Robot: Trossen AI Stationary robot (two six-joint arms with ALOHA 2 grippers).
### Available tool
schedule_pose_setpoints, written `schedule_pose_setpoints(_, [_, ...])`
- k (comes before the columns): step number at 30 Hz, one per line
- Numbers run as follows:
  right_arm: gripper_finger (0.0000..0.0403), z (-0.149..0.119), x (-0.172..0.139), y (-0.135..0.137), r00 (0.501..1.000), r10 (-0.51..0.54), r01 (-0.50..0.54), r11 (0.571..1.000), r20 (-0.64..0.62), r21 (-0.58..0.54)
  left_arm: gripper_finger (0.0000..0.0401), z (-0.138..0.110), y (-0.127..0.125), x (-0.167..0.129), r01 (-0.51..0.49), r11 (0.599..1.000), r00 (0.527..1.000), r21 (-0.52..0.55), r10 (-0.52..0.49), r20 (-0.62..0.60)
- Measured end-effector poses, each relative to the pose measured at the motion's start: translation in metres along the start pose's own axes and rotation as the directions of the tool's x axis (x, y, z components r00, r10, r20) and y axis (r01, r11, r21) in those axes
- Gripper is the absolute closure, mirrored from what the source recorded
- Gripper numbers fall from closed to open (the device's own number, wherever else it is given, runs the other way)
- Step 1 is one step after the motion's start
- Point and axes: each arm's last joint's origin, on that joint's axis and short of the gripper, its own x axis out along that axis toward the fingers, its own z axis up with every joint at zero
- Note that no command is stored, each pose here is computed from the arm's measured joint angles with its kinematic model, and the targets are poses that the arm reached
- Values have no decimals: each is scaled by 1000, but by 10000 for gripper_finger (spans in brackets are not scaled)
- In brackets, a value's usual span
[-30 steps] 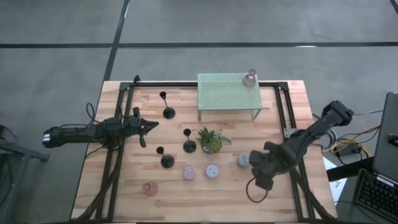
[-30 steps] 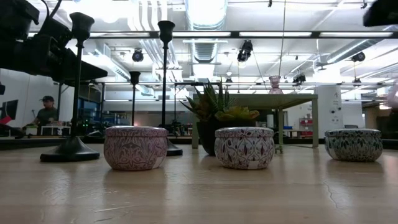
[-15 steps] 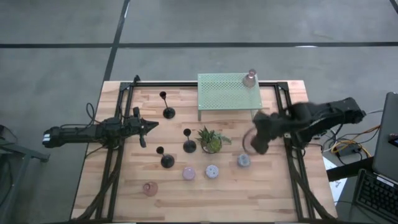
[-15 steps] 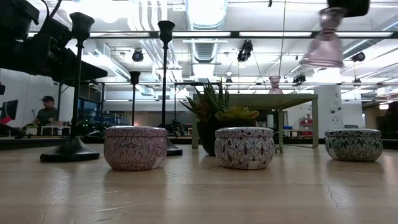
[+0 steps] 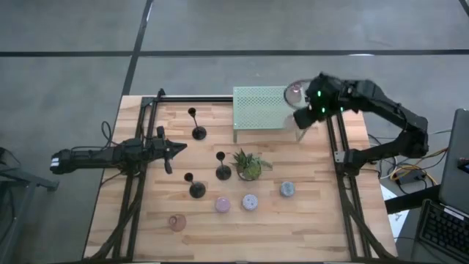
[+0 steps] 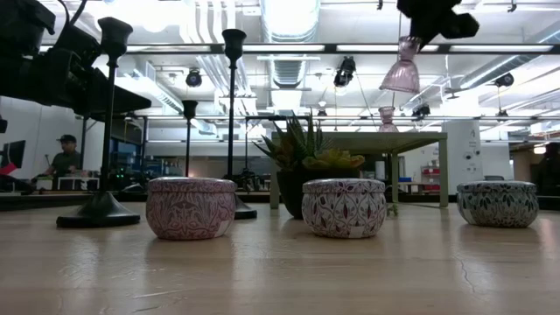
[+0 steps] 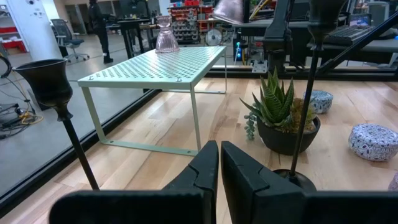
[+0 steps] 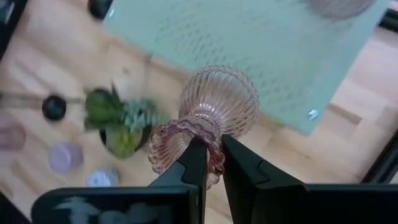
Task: Pick & Place candle stick holders
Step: Put the right glass candle holder on the shelf
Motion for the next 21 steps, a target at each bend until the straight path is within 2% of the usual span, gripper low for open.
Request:
schedule_pose_setpoints(3, [374, 17, 4, -11, 1000, -6, 7, 999, -9, 53, 378, 0, 0, 0, 0, 1000, 1000, 0, 0, 0])
schedule_pose_setpoints(10, [374, 43, 21, -34, 998, -20, 26, 995, -65, 94, 378, 0, 0, 0, 0, 1000, 1000, 0, 0, 0])
schedule_pose_setpoints(21, [374, 61, 29, -66, 992, -91, 105, 980, -91, 167, 378, 0, 0, 0, 0, 1000, 1000, 0, 0, 0])
